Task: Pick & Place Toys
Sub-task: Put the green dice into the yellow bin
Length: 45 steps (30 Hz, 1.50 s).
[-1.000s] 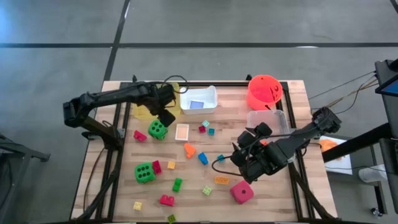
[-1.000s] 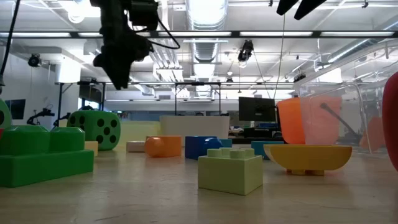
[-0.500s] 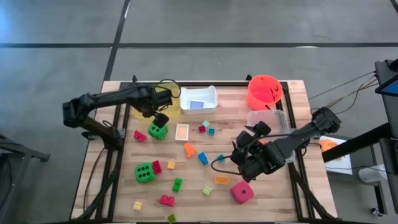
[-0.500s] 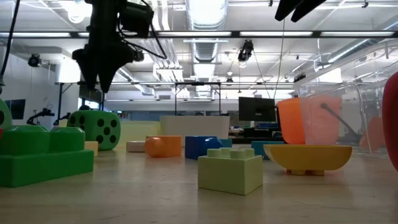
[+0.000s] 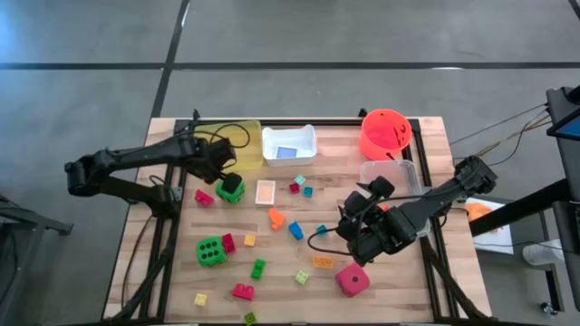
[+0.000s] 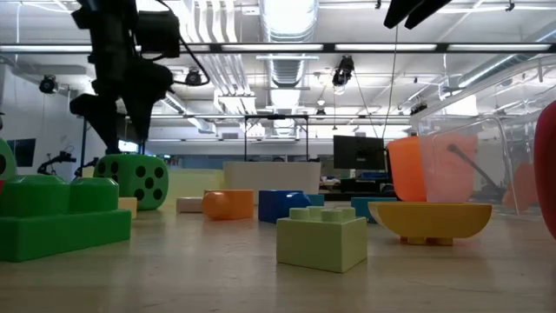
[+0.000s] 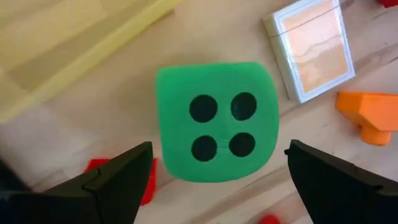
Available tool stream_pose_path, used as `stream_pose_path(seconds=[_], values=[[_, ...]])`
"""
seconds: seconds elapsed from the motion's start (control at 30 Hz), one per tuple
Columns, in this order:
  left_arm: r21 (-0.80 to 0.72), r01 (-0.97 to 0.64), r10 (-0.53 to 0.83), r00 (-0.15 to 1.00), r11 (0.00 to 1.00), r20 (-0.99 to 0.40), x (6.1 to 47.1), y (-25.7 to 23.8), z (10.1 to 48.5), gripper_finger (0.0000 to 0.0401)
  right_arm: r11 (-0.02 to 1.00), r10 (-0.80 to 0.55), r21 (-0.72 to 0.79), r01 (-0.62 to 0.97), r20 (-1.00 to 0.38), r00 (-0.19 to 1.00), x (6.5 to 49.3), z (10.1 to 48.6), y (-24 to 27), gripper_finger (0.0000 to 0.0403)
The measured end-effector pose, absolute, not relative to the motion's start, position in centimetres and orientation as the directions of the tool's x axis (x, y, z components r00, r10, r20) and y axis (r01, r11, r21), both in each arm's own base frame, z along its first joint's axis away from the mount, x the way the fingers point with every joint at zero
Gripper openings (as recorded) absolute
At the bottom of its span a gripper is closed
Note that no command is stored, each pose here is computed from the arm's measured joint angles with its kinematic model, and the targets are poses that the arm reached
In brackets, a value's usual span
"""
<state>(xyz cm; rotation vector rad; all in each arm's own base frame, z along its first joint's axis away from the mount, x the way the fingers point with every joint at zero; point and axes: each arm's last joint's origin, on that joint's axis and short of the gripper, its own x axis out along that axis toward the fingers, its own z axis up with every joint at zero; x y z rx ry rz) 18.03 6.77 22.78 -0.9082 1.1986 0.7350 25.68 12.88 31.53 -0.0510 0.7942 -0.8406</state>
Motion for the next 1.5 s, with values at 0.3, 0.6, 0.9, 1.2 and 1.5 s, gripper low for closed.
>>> stream_pose_path(seconds=[0.3,0.6,0.9,1.2,1.5], values=[[-0.259,-0.851,-0.016,0.283,0.457,-0.959,17.6,7.3,21.1,0.0362,0.684,-0.682,-0.332,0.650,-0.608,0.407,25.7,31.5,12.9,0.0389],[-0.277,-0.849,-0.011,0.305,0.449,-0.952,17.4,8.2,21.1,0.0362,0.687,-0.680,-0.333,0.646,-0.609,0.408,25.8,31.5,12.9,0.0389],[-0.318,-0.857,-0.037,0.333,0.406,-0.942,16.8,8.9,19.8,0.0361,0.695,-0.676,-0.340,0.634,-0.609,0.415,25.9,31.5,13.0,0.0389],[-0.444,-0.800,-0.112,0.439,0.403,-0.892,16.9,8.9,18.3,0.0361,0.697,-0.674,-0.337,0.632,-0.609,0.418,25.9,31.5,13.0,0.0389],[-0.503,-0.768,-0.148,0.487,0.397,-0.861,17.0,8.8,17.5,0.0361,0.698,-0.673,-0.335,0.633,-0.610,0.419,25.9,31.5,13.0,0.0389]])
